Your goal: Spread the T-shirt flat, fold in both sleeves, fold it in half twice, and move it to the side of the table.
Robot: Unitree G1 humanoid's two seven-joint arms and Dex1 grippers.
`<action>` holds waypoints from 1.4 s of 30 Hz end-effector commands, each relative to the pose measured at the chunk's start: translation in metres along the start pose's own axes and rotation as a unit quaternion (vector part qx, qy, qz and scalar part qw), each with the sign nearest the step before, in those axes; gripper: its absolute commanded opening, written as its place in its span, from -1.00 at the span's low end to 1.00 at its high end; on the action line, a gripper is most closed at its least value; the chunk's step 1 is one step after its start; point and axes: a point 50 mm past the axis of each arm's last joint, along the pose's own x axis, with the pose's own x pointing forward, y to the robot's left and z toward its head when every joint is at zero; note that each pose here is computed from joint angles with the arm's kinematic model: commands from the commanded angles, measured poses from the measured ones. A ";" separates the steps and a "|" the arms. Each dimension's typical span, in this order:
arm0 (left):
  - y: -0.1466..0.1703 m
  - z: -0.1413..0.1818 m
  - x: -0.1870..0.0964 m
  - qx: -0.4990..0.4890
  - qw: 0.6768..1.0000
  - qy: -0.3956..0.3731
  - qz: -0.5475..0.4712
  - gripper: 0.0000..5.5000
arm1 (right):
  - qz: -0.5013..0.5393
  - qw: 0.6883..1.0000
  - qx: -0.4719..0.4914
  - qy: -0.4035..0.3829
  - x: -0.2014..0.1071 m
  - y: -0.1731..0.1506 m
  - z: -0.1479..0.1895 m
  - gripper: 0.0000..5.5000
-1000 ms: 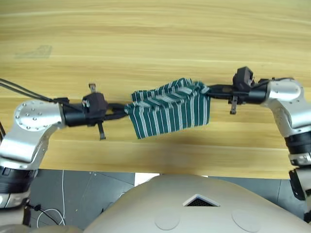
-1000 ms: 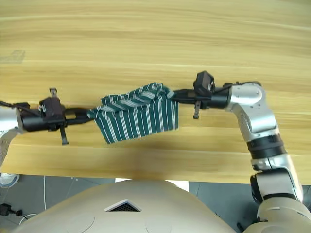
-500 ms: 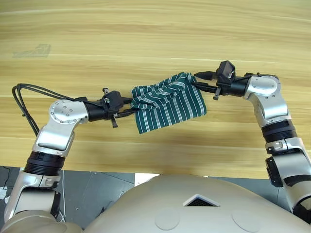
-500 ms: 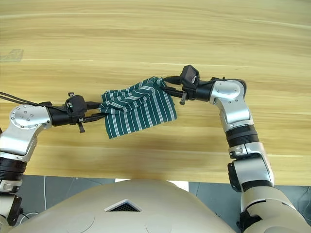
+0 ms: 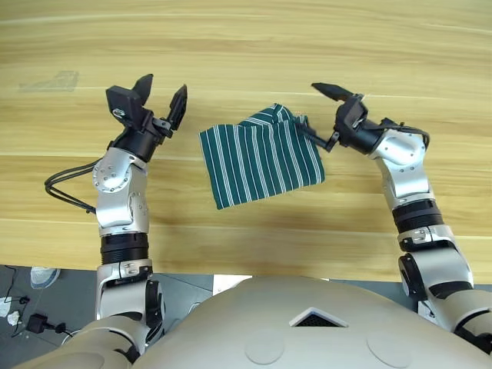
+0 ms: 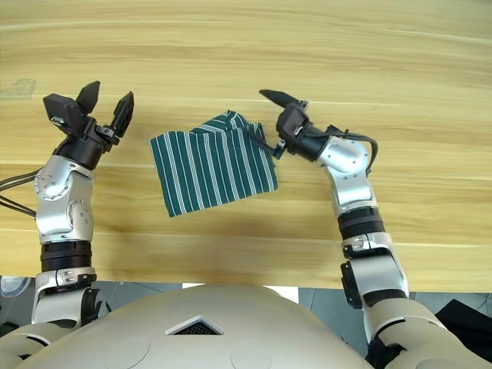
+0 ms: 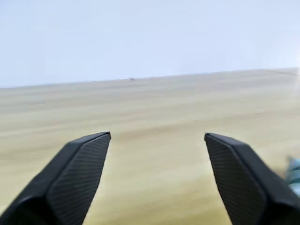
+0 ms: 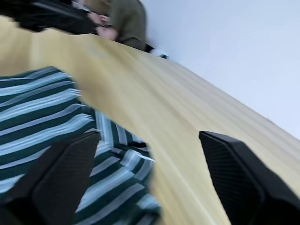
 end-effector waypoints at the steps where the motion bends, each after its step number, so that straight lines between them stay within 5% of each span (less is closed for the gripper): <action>1: 0.013 0.065 0.000 0.041 0.985 -0.144 0.085 0.37 | 0.078 0.993 -0.091 -0.014 0.030 0.011 0.015 0.52; 8: -0.020 0.097 -0.008 0.062 0.977 -0.197 0.060 0.37 | 0.191 0.936 -0.266 0.126 0.079 0.015 -0.013 0.52; 15: -0.028 0.095 -0.008 0.060 0.979 -0.186 0.053 0.37 | 0.233 0.879 -0.336 0.245 0.081 0.019 -0.043 0.52; 18: -0.028 0.094 -0.011 0.060 0.980 -0.183 0.057 0.37 | 0.178 0.869 -0.315 0.338 0.051 -0.012 -0.060 0.52; 24: -0.029 0.090 -0.020 0.057 0.981 -0.172 0.066 0.37 | -0.047 0.809 -0.194 0.552 -0.097 -0.084 -0.090 0.52; 27: -0.032 0.084 -0.022 0.058 0.983 -0.160 0.063 0.37 | -0.109 0.778 -0.138 0.603 -0.162 -0.085 -0.095 0.52; 33: -0.037 0.083 -0.023 0.053 0.985 -0.156 0.057 0.37 | -0.159 0.739 -0.077 0.650 -0.242 -0.059 -0.099 0.52; 37: -0.041 0.076 -0.022 0.043 0.987 -0.145 0.053 0.37 | -0.167 0.730 -0.055 0.661 -0.266 -0.041 -0.101 0.52; 42: -0.048 0.070 -0.018 0.036 0.989 -0.139 0.039 0.37 | -0.211 0.748 -0.054 0.627 -0.257 -0.037 -0.104 0.52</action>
